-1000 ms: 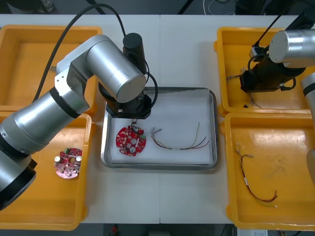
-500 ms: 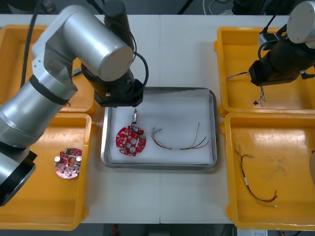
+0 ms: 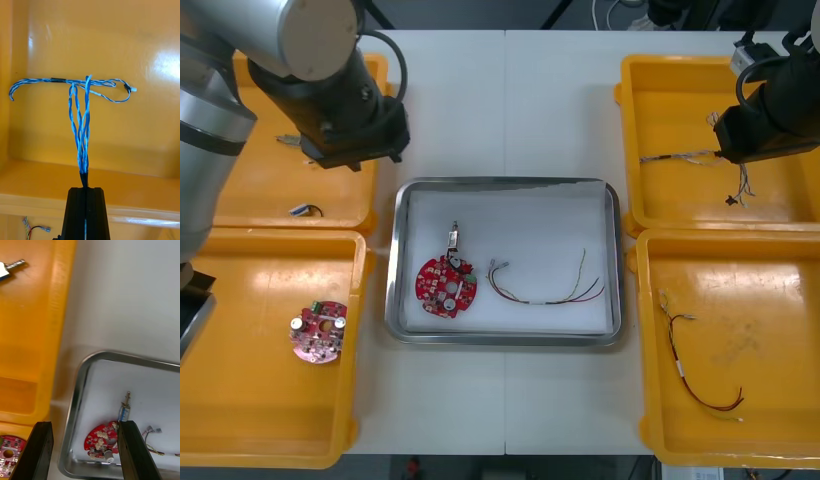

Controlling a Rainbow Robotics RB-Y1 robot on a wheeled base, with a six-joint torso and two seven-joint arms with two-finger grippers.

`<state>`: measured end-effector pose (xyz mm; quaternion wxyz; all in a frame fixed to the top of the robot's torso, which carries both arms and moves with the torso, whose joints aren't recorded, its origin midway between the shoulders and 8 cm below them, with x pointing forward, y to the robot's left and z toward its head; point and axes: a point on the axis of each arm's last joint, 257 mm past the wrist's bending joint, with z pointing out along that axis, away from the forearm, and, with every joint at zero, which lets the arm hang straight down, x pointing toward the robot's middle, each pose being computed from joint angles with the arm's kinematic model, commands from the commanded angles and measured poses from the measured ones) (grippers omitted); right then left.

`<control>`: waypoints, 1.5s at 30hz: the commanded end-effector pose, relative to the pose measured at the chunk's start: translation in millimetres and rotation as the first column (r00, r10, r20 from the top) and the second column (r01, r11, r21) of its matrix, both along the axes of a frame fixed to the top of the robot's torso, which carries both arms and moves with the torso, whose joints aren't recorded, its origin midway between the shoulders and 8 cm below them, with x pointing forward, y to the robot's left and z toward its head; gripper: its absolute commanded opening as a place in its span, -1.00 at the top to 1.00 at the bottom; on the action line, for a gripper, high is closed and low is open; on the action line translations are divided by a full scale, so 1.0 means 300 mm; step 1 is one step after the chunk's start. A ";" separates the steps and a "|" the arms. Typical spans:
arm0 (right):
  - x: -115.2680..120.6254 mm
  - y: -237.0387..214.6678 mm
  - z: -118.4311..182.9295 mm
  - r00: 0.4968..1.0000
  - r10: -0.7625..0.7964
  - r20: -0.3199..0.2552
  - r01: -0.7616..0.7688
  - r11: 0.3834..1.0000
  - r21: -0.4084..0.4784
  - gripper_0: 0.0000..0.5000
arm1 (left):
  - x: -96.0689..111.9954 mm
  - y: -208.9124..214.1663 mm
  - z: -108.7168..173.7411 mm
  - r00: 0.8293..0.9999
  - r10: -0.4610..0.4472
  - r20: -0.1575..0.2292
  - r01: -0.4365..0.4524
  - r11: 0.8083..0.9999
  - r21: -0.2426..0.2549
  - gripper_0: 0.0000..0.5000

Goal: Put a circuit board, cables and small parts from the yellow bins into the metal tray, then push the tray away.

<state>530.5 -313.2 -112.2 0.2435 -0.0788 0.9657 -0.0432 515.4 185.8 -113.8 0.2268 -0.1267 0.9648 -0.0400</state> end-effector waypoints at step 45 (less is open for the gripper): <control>-0.129 0.893 -0.150 0.292 0.942 -0.168 -0.853 0.177 -0.491 1.00 | 0.498 0.574 0.065 0.782 0.612 0.117 -0.551 0.767 -0.328 -1.00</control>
